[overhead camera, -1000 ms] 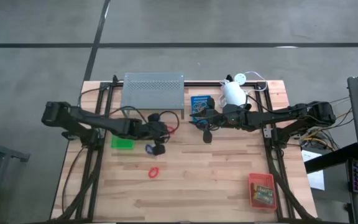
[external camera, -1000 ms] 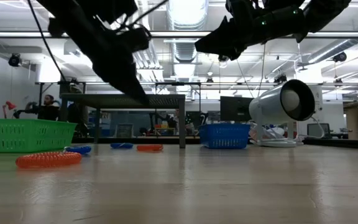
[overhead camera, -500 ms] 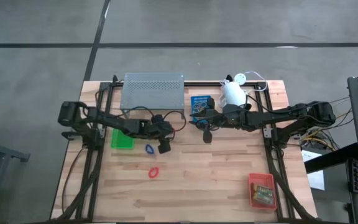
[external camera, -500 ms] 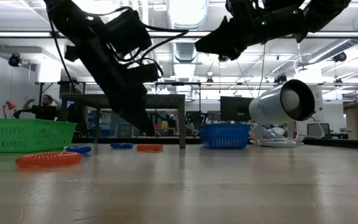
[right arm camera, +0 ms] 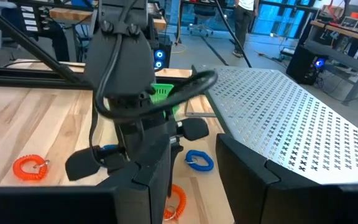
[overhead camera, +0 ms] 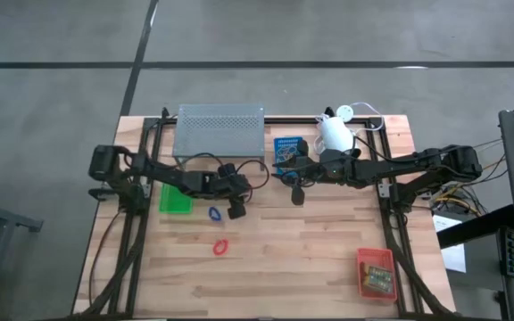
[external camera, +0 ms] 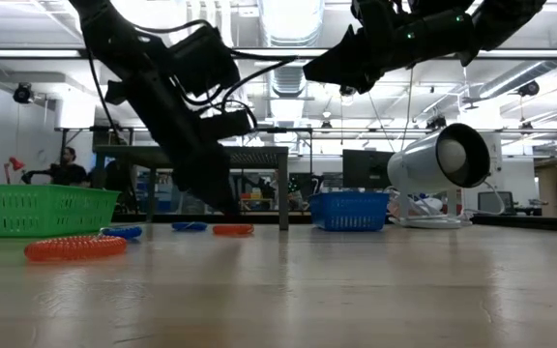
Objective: Pick & Place Office Desk Supplies
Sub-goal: Put the orange spring keychain into the green bin
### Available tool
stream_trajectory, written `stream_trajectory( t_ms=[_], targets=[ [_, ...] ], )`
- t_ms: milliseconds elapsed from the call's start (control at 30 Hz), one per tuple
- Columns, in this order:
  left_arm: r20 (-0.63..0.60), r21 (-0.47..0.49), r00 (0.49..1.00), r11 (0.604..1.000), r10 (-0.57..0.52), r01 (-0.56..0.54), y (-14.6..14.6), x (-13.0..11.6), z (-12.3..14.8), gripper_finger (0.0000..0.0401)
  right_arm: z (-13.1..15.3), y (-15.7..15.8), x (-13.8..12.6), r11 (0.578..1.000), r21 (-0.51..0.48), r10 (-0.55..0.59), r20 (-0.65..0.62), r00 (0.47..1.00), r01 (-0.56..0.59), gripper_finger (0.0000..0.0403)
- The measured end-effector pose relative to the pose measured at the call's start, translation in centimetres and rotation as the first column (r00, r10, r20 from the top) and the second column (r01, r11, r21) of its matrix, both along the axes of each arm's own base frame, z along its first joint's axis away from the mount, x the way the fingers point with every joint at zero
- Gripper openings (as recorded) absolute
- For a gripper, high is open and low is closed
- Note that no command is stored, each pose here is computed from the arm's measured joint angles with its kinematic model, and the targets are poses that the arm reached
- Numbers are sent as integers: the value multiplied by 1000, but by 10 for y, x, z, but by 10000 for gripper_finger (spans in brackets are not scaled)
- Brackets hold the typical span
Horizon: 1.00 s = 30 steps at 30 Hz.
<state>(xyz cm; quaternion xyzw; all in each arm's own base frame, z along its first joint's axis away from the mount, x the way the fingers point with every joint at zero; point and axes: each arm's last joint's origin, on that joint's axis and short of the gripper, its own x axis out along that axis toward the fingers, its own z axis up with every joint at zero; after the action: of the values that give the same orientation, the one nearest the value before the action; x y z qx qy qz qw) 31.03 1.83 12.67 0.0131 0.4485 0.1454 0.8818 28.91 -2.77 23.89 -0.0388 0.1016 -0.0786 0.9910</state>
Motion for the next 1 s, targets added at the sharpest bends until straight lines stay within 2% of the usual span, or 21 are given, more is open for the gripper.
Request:
stream_trajectory(
  t_ms=[600, 1000],
  targets=[
    [-40, -12, 998, 999, 51, -52, 11, 1, -15, 149, 0, 0, 0, 1000, 0, 0, 0, 1000, 0, 127],
    [-47, -20, 998, 999, 40, -41, 10, 0, -16, 89, 0, 0, 0, 1000, 0, 0, 0, 1000, 0, 127]
  ],
)
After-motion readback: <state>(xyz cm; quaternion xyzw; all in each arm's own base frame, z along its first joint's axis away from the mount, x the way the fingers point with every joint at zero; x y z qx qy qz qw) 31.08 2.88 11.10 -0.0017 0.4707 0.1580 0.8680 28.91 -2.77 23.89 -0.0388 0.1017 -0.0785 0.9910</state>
